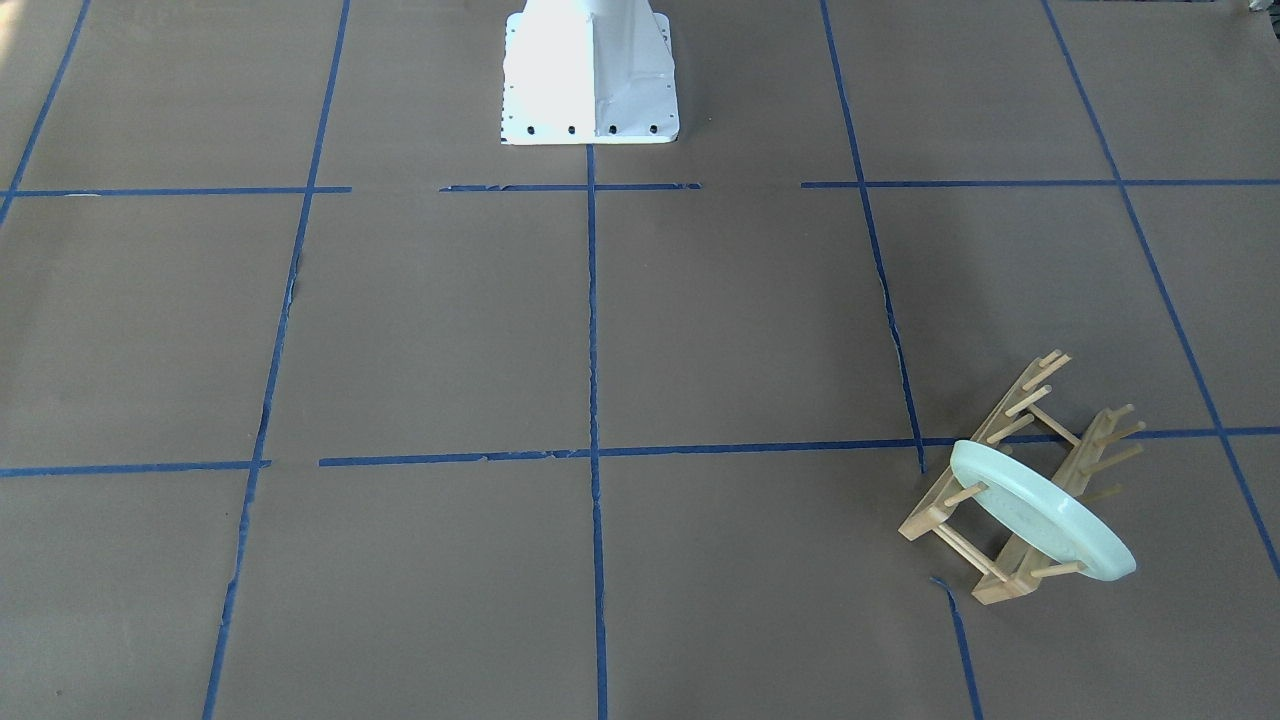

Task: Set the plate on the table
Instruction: 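Reach the left gripper toward the pale green plate in the wooden rack, then grasp the rim of the pale green plate with the left gripper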

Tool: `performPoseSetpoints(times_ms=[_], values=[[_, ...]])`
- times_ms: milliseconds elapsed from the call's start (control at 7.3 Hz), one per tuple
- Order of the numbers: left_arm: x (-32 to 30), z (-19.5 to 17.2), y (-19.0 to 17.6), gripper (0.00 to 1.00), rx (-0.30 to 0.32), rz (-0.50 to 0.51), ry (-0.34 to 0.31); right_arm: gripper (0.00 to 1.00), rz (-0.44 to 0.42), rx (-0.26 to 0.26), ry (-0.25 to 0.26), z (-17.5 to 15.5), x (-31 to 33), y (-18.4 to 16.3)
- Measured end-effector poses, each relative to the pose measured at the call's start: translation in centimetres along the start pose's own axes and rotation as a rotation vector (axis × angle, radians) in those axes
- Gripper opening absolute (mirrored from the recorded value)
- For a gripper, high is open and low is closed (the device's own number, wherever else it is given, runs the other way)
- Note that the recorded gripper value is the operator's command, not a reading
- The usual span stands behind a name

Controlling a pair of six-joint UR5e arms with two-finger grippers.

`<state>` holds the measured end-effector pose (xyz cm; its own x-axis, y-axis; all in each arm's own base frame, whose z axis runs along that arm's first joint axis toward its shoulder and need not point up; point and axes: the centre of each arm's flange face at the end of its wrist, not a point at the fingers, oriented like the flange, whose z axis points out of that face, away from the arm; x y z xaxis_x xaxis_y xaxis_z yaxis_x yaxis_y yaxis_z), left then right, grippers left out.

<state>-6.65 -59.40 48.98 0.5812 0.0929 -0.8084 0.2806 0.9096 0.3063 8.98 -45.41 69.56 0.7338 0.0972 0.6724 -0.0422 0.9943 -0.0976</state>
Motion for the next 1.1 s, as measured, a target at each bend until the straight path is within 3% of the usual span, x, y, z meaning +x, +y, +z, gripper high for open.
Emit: performPoseSetpoints(times_ms=[274,548,685,1096], values=[[5.2,3.2,-0.3,1.00,0.036,-0.055,0.130,1.00,0.000,0.000,0.000,0.0,0.0,0.0],[12.7,6.0,-3.0,1.00,0.010,-0.283,0.227,1.00,0.000,0.000,0.000,0.0,0.0,0.0],[15.1,7.0,-3.7,1.00,0.026,-0.417,0.267,1.00,0.000,0.000,0.000,0.0,0.0,0.0],[18.3,11.3,-2.7,1.00,0.148,-0.839,0.422,1.00,0.000,0.000,0.000,0.0,0.0,0.0]])
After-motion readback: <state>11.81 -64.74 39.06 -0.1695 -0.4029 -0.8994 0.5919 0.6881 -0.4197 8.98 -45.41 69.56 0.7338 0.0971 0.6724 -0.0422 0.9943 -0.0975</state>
